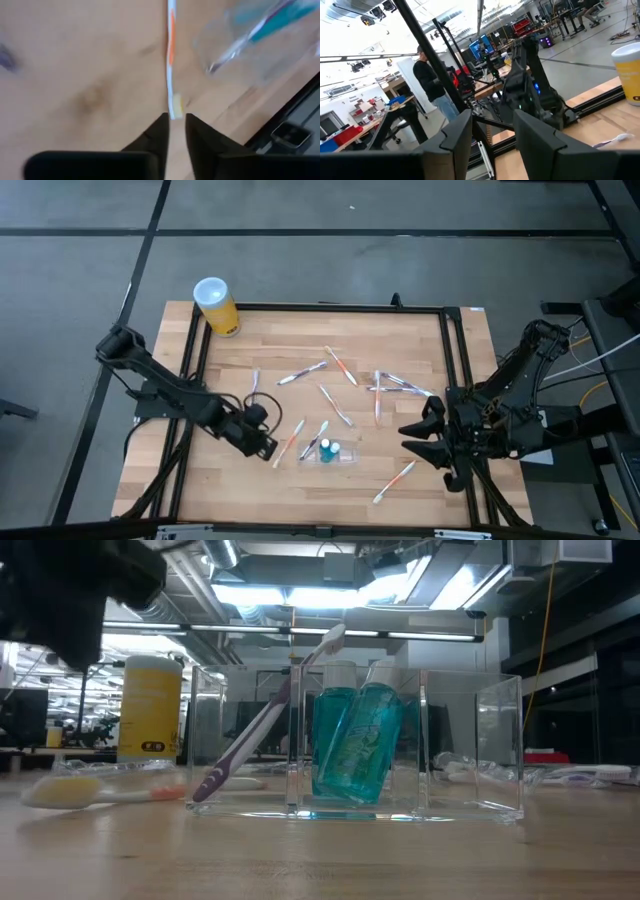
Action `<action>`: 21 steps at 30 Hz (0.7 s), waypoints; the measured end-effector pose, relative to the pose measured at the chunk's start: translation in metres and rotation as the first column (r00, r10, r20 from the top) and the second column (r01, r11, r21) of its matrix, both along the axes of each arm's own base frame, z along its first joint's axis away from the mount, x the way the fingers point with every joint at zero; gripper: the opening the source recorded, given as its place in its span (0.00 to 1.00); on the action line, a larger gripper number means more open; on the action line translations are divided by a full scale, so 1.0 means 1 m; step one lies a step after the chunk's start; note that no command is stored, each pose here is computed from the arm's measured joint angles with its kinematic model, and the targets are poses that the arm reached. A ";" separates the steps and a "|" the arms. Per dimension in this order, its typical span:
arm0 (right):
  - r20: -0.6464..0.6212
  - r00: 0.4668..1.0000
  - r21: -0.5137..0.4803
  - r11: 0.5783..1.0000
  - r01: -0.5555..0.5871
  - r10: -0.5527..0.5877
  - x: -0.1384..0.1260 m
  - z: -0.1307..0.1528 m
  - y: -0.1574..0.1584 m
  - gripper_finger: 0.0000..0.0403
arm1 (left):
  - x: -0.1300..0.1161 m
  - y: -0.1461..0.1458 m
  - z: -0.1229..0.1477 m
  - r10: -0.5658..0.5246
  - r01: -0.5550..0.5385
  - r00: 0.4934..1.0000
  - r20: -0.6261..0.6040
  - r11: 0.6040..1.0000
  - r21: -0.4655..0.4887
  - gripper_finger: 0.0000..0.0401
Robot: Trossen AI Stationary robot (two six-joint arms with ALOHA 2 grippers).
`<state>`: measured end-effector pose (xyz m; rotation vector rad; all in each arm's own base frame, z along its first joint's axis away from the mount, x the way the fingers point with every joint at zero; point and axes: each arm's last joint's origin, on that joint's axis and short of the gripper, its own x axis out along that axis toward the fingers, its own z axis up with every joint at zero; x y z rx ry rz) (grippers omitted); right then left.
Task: Pick & Place toothbrushing station
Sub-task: Put the orange toothbrush into the right section of the transparent organizer
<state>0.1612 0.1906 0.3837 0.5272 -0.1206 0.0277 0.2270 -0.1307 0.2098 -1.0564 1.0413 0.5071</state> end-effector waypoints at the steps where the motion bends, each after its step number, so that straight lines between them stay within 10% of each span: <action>1: 0.000 1.000 0.000 1.000 0.000 0.000 0.000 0.000 0.000 0.37 | 0.004 -0.003 -0.006 -0.015 0.015 1.000 -0.014 1.000 -0.019 0.19; 9: -0.004 1.000 0.009 1.000 0.020 -0.020 0.000 0.000 -0.001 0.37 | 0.032 -0.024 -0.041 -0.088 0.088 0.996 0.015 0.993 -0.078 0.41; 21: -0.004 1.000 0.017 1.000 0.020 -0.020 0.000 0.000 -0.001 0.37 | 0.042 -0.029 -0.063 -0.097 0.094 0.993 -0.071 0.994 -0.048 0.38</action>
